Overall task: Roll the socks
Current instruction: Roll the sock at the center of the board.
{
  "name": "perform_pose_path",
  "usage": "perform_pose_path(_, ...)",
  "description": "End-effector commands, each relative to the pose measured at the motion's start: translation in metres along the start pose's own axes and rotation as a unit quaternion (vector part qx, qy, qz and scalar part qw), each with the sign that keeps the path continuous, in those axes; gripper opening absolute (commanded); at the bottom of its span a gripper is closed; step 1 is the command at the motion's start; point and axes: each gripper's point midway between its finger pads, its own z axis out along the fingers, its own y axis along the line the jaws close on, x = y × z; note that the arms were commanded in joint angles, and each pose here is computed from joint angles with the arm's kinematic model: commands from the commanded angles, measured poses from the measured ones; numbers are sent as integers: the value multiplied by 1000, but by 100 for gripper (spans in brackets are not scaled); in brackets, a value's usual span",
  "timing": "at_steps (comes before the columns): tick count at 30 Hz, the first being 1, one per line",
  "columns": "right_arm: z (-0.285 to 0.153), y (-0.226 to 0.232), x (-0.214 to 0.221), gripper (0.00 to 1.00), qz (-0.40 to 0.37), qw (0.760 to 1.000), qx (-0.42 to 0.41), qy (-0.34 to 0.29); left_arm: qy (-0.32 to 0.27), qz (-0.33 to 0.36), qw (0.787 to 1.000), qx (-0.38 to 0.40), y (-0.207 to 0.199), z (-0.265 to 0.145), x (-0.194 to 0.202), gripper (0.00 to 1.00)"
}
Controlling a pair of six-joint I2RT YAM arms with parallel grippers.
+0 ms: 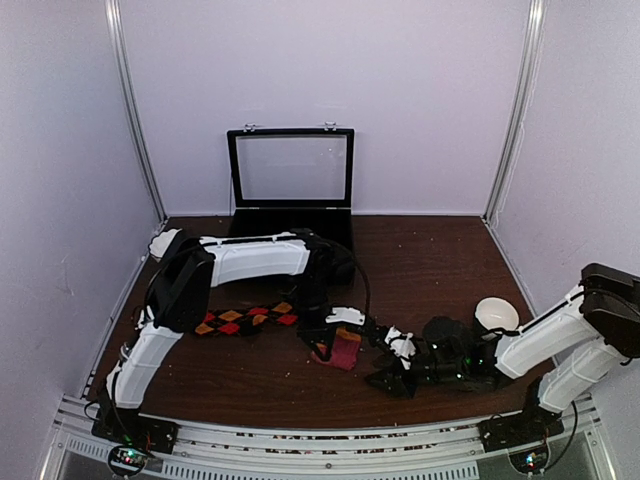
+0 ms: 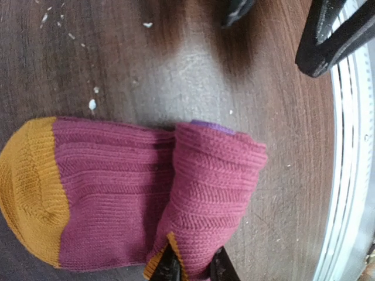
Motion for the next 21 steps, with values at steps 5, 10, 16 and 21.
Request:
perform_pose_path(5, -5, 14, 17, 43, -85, 995, 30, 37, 64, -83, 994, 37, 12, 25, 33, 1)
perform_pose_path(10, 7, 31, 13, 43, -128, 990, 26, 51, 68, -89, 992, 53, 14, 27, 29, 1)
perform_pose_path(16, 15, 47, -6, 42, -205, 976, 33, 60, 65, -91, 991, 69, 15, 30, 25, 1)
perform_pose_path(21, 23, 49, -33, 42, -269, 961, 42, 59, 67, -92, 991, 70, 18, 32, 24, 1)
